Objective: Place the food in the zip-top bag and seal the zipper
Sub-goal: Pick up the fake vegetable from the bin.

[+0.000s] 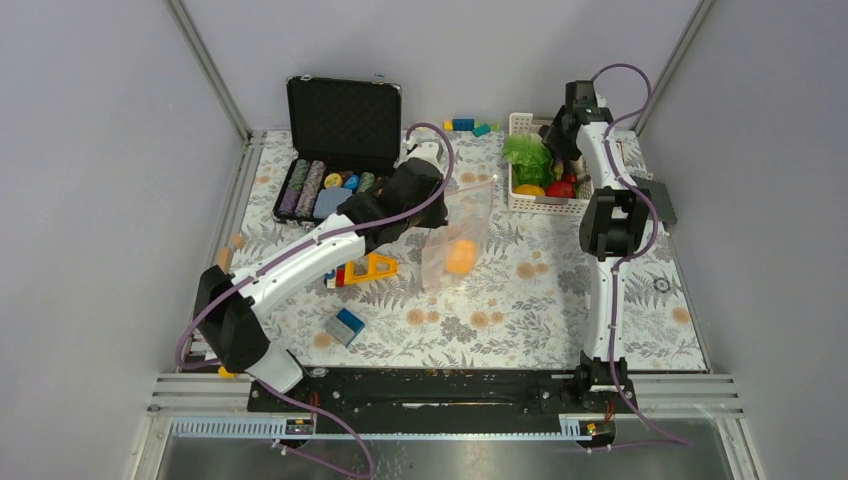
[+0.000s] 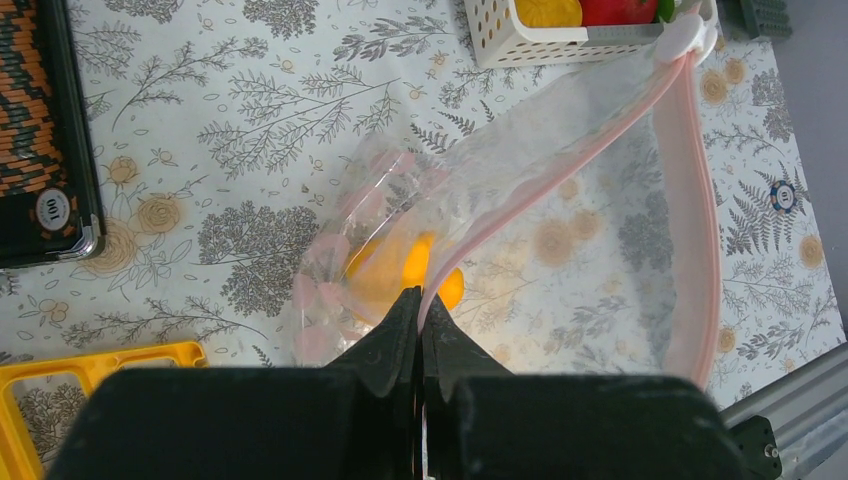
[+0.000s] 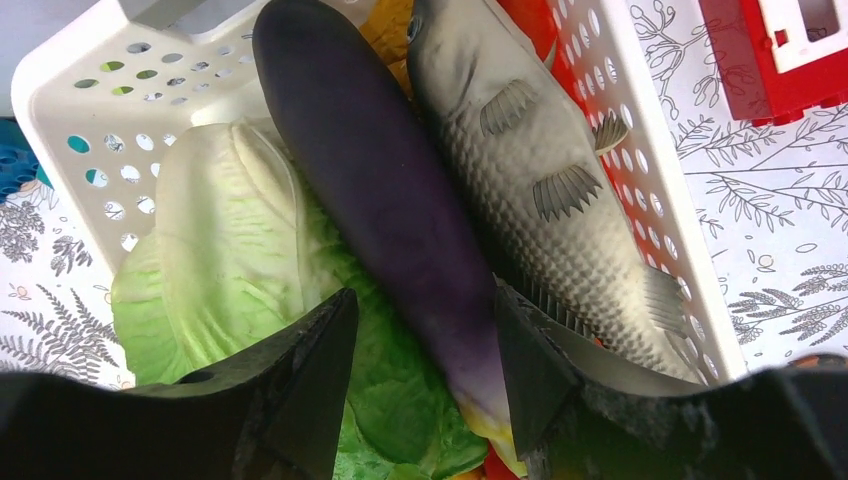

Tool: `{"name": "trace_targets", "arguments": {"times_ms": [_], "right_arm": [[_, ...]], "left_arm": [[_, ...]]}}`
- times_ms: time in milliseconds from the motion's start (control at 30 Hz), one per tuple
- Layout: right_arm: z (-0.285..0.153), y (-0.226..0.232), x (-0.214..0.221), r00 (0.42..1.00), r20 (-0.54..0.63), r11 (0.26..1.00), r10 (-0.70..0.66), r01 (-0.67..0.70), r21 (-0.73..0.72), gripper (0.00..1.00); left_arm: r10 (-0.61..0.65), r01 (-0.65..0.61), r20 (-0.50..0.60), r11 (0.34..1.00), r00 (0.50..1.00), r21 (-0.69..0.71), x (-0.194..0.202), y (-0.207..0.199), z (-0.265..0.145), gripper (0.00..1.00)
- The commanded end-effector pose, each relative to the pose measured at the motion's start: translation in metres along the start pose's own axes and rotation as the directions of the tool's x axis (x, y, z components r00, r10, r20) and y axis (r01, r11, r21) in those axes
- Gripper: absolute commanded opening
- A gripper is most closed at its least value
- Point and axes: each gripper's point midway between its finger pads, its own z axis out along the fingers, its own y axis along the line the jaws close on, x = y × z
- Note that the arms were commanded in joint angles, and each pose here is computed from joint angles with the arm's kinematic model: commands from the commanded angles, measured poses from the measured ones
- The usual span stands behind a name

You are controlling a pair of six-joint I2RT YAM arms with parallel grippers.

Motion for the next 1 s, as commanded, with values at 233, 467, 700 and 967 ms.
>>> {"name": "trace_targets", "arguments": {"times_ms": [233, 467, 700, 967], "right_arm": [[-0.009, 0.022, 0.040, 0.980, -0.192, 0.988, 0.043, -0.071, -0.139, 0.57], [-0.028, 0.033, 0.042, 0.981, -0.181, 0.968, 0.075, -0.115, -0.222, 0.39], [-0.054, 0.021, 0.028, 0.994, -0.095, 0.977, 0.055, -0.073, -0.201, 0.32], [-0.108, 0.015, 0.001, 0.998, 0.052, 0.973, 0.023, -0.010, -0.231, 0.29]], "left_arm": [[-0.032, 0.032, 0.000, 0.997, 0.999, 0.070, -0.007, -0.015, 0.004, 0.00], [-0.038, 0.038, -0.005, 0.996, 0.999, 0.078, -0.005, -0.015, 0.000, 0.00], [-0.049, 0.049, -0.004, 0.995, 0.999, 0.087, -0.004, -0.014, -0.006, 0.00], [-0.064, 0.063, 0.011, 0.994, 0.998, 0.091, -0.009, -0.015, -0.012, 0.00]]}}
